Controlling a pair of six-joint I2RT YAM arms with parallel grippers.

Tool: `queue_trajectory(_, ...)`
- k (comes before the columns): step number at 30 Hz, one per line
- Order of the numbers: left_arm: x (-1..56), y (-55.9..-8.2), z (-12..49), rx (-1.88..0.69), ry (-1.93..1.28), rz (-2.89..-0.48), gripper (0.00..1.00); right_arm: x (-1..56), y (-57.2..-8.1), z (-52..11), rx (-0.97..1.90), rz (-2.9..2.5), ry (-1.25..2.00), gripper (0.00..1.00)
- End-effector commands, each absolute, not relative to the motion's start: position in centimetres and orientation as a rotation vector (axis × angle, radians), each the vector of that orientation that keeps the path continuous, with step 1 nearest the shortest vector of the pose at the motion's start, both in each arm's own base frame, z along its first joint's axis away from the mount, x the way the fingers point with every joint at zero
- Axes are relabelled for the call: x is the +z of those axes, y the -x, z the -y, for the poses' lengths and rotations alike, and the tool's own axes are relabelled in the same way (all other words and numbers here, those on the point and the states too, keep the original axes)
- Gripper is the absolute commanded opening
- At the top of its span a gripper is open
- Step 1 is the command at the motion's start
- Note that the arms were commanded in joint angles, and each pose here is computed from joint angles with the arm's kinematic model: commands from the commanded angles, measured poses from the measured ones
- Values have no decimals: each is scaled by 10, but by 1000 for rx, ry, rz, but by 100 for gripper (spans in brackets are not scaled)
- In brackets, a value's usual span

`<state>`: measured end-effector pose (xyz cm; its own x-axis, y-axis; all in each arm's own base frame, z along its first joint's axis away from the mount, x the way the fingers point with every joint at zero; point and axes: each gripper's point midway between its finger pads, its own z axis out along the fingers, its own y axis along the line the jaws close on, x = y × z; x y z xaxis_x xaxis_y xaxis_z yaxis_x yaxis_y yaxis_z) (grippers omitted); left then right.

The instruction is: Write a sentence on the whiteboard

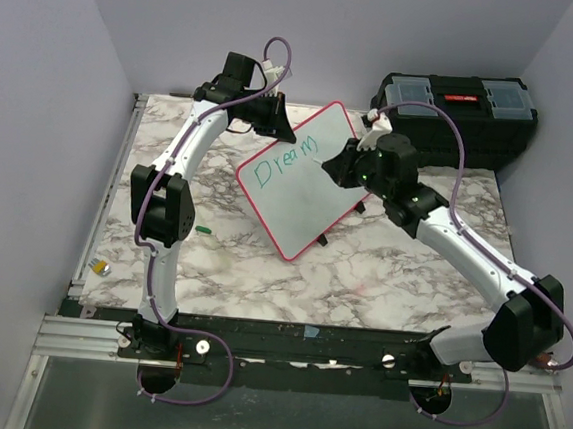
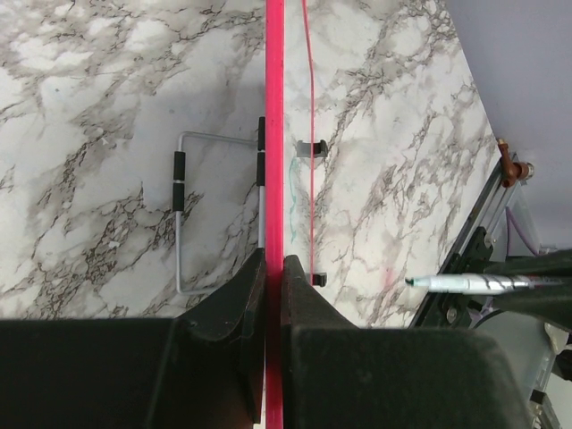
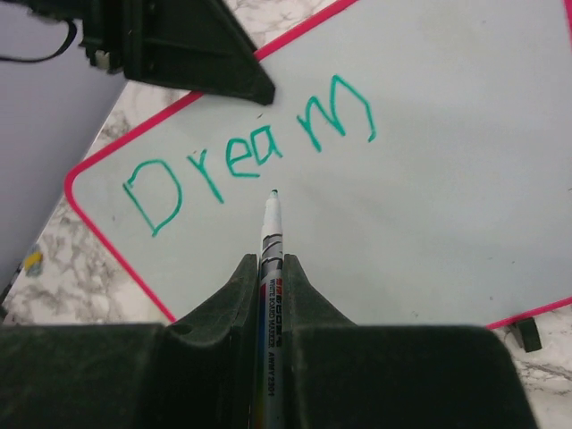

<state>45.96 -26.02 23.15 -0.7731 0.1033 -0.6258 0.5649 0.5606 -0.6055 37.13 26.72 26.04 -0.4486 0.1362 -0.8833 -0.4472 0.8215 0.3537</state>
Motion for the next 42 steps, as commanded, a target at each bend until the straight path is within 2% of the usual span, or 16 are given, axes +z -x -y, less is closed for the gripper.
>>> queue_trajectory(1, 238, -444, 272, -1144, -622, -2231, 0, 259, -334, -283, 840, -1924, 398, 1)
queue_trajectory(19, 226, -447, 269, -1115, -597, -2258, 0, 222, -269, -325, 810, -1943, 664, 1)
queue_trajectory(32, 223, -448, 260, -1093, -576, -2270, 0, 193, -278, -346, 724, -1969, 675, 1)
queue_trajectory(42, 220, -447, 259, -1094, -570, -2275, 0, 194, -287, -354, 712, -1958, 660, 1)
